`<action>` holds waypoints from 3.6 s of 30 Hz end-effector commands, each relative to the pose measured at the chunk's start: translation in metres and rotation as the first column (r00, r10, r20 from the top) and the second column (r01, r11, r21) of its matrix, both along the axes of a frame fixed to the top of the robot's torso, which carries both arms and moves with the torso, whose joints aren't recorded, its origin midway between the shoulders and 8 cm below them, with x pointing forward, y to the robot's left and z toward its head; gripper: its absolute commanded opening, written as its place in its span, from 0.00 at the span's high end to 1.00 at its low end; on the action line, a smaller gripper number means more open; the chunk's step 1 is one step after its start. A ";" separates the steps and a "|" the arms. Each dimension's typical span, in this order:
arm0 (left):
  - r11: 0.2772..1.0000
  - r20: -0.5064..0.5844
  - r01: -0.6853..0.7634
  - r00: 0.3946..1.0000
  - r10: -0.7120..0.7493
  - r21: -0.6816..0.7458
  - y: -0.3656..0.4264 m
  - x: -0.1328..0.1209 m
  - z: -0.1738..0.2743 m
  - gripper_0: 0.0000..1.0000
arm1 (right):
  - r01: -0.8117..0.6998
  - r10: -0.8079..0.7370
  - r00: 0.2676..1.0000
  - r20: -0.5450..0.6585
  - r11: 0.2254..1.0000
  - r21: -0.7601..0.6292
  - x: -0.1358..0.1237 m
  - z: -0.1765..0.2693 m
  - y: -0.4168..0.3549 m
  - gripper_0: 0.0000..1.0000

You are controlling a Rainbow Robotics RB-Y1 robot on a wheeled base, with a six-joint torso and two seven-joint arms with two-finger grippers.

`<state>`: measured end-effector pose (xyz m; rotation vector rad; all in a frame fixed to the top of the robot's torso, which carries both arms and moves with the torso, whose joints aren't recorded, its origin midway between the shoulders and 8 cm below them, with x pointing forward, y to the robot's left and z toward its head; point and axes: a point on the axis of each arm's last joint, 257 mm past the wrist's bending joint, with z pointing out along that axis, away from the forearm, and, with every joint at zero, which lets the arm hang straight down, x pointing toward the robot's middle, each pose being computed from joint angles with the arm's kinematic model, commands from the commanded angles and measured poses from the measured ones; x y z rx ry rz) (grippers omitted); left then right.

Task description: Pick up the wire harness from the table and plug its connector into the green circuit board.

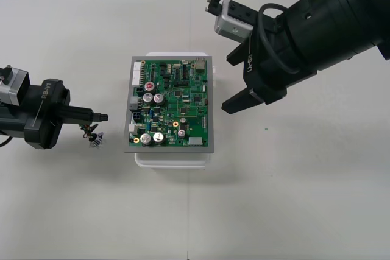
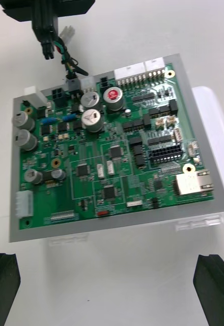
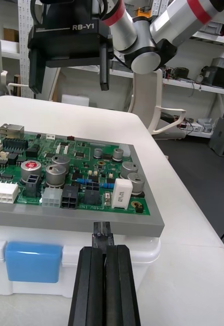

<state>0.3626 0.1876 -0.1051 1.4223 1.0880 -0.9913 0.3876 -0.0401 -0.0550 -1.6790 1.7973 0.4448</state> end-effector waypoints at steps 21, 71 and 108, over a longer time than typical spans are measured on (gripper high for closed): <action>0.999 0.096 0.022 0.995 -0.026 0.039 0.007 0.021 0.013 1.00 | -0.042 0.051 0.974 0.219 0.998 -0.044 0.004 0.011 0.022 0.00; 0.997 0.112 0.066 0.991 -0.069 0.027 -0.019 0.026 0.022 1.00 | -0.112 0.137 0.944 0.302 0.989 -0.098 -0.009 -0.017 0.075 0.00; 0.995 0.129 0.096 0.987 -0.100 0.037 -0.037 0.027 0.017 1.00 | -0.104 0.138 0.944 0.301 0.987 -0.126 -0.009 -0.035 0.076 0.00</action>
